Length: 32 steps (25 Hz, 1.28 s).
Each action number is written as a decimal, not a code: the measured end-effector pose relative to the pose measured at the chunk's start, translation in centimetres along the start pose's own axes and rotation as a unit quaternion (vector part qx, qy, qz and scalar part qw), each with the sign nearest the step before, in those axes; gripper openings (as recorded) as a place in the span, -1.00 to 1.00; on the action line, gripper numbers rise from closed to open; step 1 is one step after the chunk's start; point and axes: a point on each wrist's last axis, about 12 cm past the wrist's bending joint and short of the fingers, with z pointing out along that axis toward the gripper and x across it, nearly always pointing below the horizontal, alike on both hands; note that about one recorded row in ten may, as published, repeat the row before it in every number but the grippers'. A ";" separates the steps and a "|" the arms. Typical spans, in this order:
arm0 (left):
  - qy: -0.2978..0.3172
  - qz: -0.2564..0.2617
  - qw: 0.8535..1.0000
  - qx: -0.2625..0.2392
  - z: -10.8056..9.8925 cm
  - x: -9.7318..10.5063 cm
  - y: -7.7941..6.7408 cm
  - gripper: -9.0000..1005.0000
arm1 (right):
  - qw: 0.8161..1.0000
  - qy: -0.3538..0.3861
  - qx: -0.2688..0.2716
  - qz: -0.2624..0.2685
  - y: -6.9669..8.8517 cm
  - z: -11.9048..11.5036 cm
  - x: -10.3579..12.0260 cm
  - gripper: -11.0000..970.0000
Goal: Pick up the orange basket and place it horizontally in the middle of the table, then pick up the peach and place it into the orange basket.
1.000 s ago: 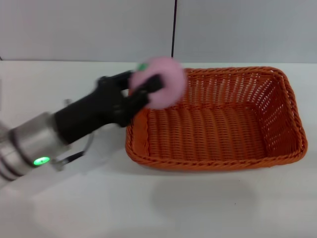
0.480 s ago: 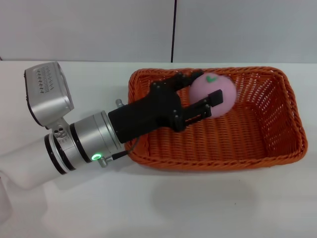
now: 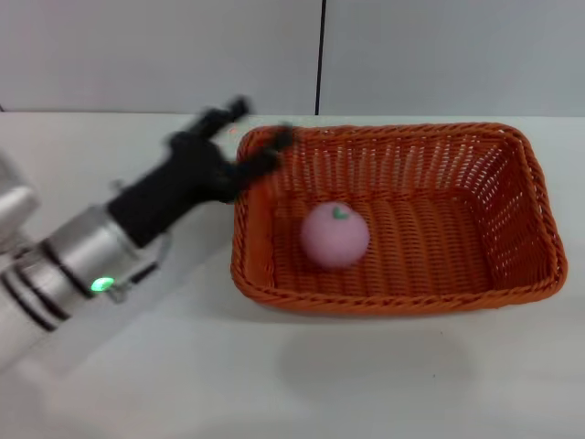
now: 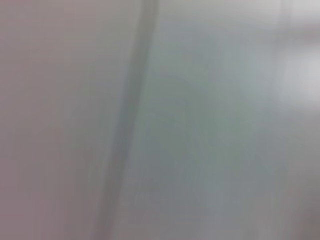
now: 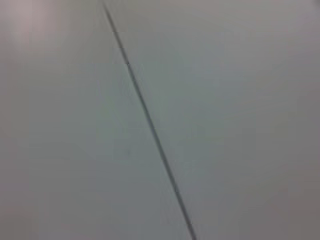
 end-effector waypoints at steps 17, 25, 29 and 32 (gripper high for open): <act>-0.124 0.052 0.933 -0.334 -14.1 -0.3 2.7 0.62 | 0.992 0.037 0.078 -0.094 -0.9 0.2 1.8 0.15; -0.108 0.105 0.927 -0.344 -14.4 0.0 2.2 0.62 | 0.981 0.027 0.088 -0.168 0.0 1.7 3.0 0.58; -0.108 0.109 0.926 -0.344 -14.6 0.0 2.0 0.62 | 0.980 0.032 0.110 -0.163 0.1 2.1 3.6 0.69; -0.110 0.108 0.923 -0.352 -15.1 0.1 1.9 0.62 | 0.982 0.036 0.115 -0.145 0.0 2.2 3.9 0.72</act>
